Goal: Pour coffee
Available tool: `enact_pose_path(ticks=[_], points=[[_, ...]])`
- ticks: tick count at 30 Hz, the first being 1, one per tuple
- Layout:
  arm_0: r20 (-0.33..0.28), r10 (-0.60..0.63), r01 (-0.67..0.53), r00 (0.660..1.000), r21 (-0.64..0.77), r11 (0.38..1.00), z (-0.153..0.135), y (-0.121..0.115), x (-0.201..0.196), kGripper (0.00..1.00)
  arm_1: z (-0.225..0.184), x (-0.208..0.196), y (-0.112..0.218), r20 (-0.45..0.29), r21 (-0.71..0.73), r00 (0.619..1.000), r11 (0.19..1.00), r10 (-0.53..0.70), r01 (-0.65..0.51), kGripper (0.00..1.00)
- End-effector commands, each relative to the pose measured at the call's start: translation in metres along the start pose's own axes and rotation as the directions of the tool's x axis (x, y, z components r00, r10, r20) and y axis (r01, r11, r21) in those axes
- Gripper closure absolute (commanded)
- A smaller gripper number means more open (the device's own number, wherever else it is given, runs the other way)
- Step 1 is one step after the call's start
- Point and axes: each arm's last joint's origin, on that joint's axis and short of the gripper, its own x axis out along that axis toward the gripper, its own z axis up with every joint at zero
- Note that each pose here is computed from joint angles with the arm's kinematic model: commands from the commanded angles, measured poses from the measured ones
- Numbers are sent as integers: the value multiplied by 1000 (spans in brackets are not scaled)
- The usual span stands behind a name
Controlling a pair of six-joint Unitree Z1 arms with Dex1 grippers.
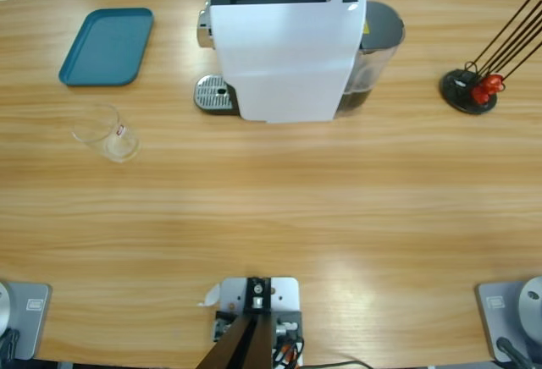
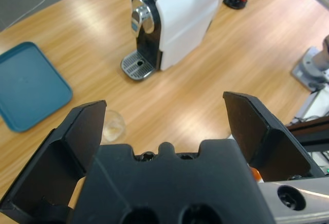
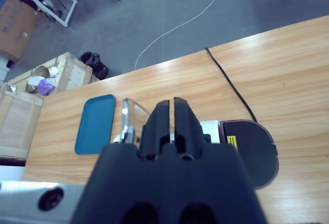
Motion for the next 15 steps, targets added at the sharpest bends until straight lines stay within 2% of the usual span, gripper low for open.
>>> enact_pose_path(ticks=[1,15], points=[[-42,-19,20,999,27,999,0,-2,7,9,-12,29,8,-59,-56,997,998,-44,41,1000],[-51,-18,20,999,33,999,0,-2,9,9,-26,41,27,-114,-74,994,997,-5,-4,1000]])
